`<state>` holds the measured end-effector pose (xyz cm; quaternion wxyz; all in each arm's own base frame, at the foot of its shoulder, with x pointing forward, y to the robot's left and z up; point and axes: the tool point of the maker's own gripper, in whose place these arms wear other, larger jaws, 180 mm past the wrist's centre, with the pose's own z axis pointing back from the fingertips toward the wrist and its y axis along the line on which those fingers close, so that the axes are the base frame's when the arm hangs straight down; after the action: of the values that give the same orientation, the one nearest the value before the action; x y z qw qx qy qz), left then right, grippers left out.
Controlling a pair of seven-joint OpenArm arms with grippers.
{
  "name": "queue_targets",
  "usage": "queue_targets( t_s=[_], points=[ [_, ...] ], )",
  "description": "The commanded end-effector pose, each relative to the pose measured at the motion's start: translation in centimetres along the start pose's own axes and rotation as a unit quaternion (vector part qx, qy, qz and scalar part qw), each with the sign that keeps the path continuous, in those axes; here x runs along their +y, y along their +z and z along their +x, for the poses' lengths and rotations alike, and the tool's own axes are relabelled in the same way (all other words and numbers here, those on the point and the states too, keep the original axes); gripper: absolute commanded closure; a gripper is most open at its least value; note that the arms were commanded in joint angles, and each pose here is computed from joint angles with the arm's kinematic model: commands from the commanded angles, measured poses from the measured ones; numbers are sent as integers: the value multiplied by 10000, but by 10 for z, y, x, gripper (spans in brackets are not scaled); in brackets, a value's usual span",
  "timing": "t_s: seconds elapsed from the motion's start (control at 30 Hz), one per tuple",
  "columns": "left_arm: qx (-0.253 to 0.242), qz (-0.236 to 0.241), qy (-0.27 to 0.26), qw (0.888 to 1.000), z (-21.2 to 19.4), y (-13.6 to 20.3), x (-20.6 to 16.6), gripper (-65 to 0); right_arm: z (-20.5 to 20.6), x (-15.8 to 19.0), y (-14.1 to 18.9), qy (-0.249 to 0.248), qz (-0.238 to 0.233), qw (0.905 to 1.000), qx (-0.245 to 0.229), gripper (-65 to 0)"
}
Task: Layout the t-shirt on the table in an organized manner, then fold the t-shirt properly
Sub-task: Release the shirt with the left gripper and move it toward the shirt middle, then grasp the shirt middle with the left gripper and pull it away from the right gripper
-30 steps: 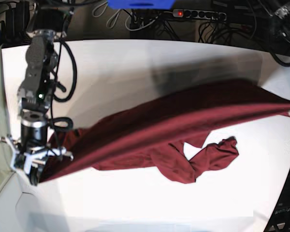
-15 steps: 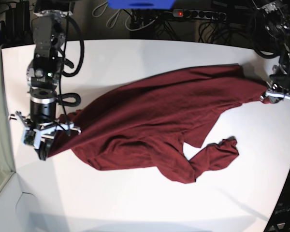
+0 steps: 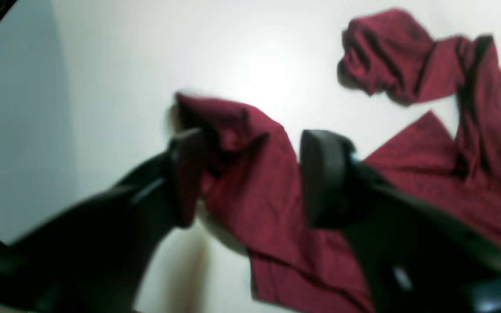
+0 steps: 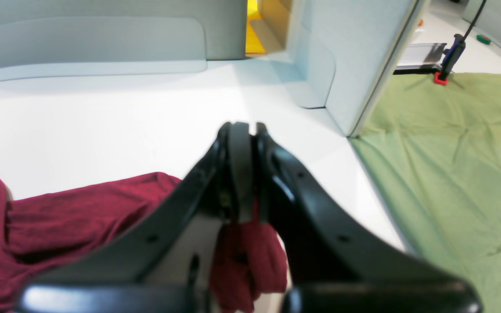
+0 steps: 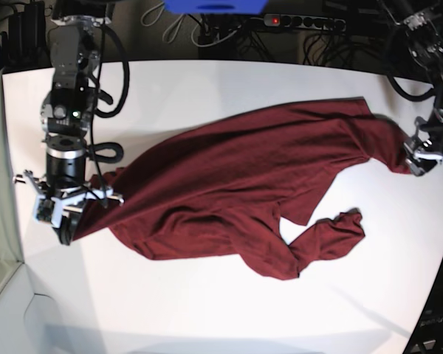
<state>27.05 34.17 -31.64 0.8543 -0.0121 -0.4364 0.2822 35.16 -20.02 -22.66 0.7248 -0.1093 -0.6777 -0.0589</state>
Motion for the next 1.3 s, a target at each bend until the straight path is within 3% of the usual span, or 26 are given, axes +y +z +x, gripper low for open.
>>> queue_targets(
  t_s=[0.0, 0.17, 0.3, 0.4, 0.57, 0.73, 0.9, 1.27],
  points=[
    [-358, 6, -29, 9994, 25, 6, 1, -407, 18, -2, -1, 15, -45, 9995, -315, 0],
    [-1130, -130, 177, 9933, 77, 16, -10, -452, 18, -2, -1, 8, -43, 9995, -314, 0],
    [-1325, -911, 104, 9869, 100, 3, -81, -451, 16, -2, -1, 1, -40, 9996, -283, 0],
    [-963, -1471, 172, 9843, 86, -21, -136, -450, 16, -1, -1, 10, -28, 9996, -276, 0],
    [92, -2026, 361, 9786, 29, -67, -206, -449, 19, -1, -3, 16, -35, 9995, -307, 0],
    [326, -2129, 202, 9763, -9, -95, -237, -448, 20, -2, -3, 44, -33, 9995, -322, 0],
    [-74, -2205, 5, 9754, -10, -110, -260, -448, 17, -3, -1, 54, -31, 9996, -285, 0],
    [104, -2080, -270, 9777, -39, -157, -308, -448, 11, -2, 2, 79, -20, 9998, -204, 0]
  ],
)
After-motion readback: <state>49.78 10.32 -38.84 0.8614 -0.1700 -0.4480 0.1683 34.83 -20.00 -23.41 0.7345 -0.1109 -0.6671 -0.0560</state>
